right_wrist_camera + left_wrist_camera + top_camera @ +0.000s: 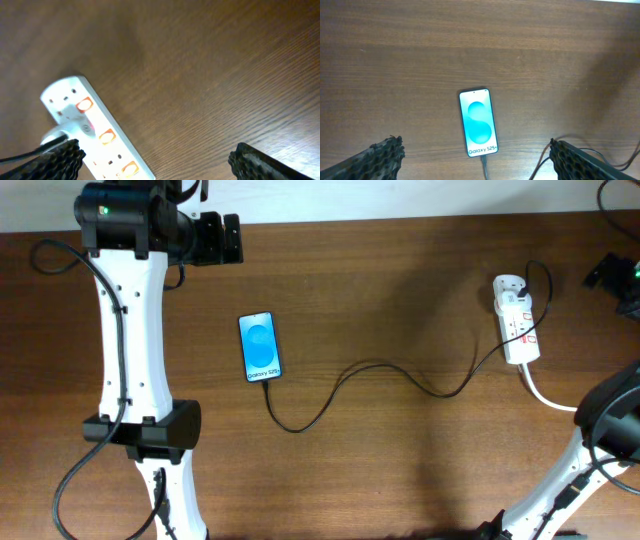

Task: Plug charger to phone and switch on socket

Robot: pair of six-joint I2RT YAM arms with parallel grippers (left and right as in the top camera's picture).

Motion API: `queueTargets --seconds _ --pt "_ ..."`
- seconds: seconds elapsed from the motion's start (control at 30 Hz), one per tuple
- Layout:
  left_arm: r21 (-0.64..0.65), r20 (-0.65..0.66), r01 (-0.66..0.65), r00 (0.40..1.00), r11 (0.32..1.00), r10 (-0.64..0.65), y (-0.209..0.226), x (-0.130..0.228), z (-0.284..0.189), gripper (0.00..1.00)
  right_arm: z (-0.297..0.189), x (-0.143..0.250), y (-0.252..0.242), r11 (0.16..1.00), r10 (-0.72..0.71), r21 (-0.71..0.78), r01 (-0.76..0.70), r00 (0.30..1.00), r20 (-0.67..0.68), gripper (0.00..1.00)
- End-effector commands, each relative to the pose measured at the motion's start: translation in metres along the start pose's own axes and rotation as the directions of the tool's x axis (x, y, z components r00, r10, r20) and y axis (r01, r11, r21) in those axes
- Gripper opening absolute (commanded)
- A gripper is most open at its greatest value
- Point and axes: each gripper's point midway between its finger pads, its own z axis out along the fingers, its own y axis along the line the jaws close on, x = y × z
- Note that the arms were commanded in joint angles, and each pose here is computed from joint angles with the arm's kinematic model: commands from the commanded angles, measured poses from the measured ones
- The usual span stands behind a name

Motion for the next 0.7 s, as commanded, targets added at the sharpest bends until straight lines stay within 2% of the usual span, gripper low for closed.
queueTargets --seconds 0.0,0.2,0.3,0.43,0.57,0.67 --pt "-0.005 0.04 0.006 0.999 1.0 -0.006 0.003 -0.003 -0.018 0.99 -0.061 -0.018 0.026 0.998 -0.053 -0.02 0.055 0.993 0.106 0.98" --pt "-0.005 0.04 0.006 0.999 1.0 -0.006 0.003 -0.003 -0.018 0.99 -0.153 -0.009 0.097 0.972 -0.145 -0.147 0.181 0.962 0.23 0.98" --pt "-0.005 0.04 0.006 0.999 1.0 -0.006 0.003 -0.003 -0.018 0.99 -0.206 0.015 0.143 0.93 -0.248 -0.189 0.315 0.918 0.31 0.98" --pt "-0.005 0.04 0.006 0.999 1.0 -0.006 0.003 -0.003 -0.018 0.99 -0.263 0.074 0.193 0.85 -0.385 -0.228 0.475 0.855 0.348 0.98" --pt "-0.005 0.04 0.006 0.999 1.0 -0.006 0.003 -0.003 -0.018 0.99 -0.297 0.117 0.207 0.793 -0.458 -0.248 0.556 0.813 0.359 0.98" --pt "-0.005 0.04 0.006 0.999 1.0 -0.006 0.003 -0.003 -0.018 0.99 -0.317 0.151 0.196 0.785 -0.481 -0.261 0.563 0.817 0.317 0.98"
